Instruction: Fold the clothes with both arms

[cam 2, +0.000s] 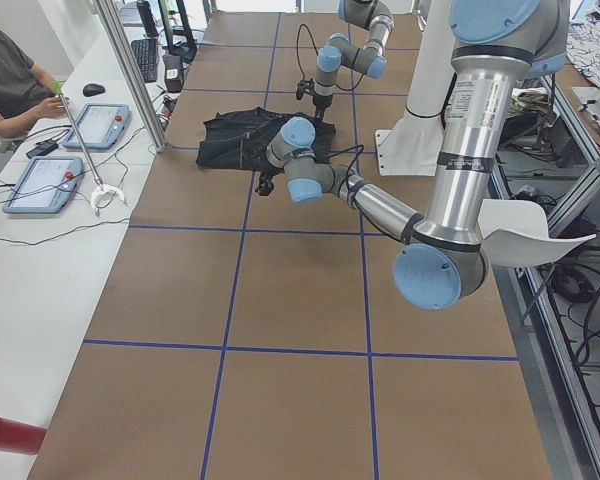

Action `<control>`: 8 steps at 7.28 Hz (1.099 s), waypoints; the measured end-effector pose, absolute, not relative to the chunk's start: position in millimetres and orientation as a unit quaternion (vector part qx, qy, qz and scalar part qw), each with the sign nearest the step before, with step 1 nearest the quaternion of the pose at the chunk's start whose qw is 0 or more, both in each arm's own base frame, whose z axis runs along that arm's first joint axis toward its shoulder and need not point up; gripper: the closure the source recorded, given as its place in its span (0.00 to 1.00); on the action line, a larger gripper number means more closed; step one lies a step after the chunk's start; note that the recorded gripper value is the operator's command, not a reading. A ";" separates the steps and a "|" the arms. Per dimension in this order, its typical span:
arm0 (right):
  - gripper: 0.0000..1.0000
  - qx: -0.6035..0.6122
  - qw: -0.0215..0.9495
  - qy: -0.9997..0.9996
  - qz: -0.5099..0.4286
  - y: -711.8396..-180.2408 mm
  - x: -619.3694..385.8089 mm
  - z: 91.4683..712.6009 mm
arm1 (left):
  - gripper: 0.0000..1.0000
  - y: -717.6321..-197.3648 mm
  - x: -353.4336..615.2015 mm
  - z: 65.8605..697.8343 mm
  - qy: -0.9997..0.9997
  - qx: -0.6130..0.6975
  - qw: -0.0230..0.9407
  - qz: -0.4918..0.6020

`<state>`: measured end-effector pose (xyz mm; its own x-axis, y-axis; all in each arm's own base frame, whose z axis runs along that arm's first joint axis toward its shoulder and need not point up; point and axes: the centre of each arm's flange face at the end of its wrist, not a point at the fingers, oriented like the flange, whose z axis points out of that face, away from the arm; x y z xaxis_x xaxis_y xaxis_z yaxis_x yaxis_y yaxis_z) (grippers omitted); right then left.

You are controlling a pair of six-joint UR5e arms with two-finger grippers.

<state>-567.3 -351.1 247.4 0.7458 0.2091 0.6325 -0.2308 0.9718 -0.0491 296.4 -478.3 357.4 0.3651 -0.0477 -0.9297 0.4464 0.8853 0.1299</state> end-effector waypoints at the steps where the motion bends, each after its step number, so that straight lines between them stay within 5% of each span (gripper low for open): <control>1: 1.00 0.015 0.934 -0.336 0.120 -350.4 -567.5 250.2 | 0.01 -478.3 296.3 357.3 0.542 0.184 0.805 -0.153; 8: 1.00 -0.016 0.934 -0.330 0.138 -341.3 -521.8 250.8 | 0.01 -477.2 295.4 355.5 0.543 0.185 0.804 -0.153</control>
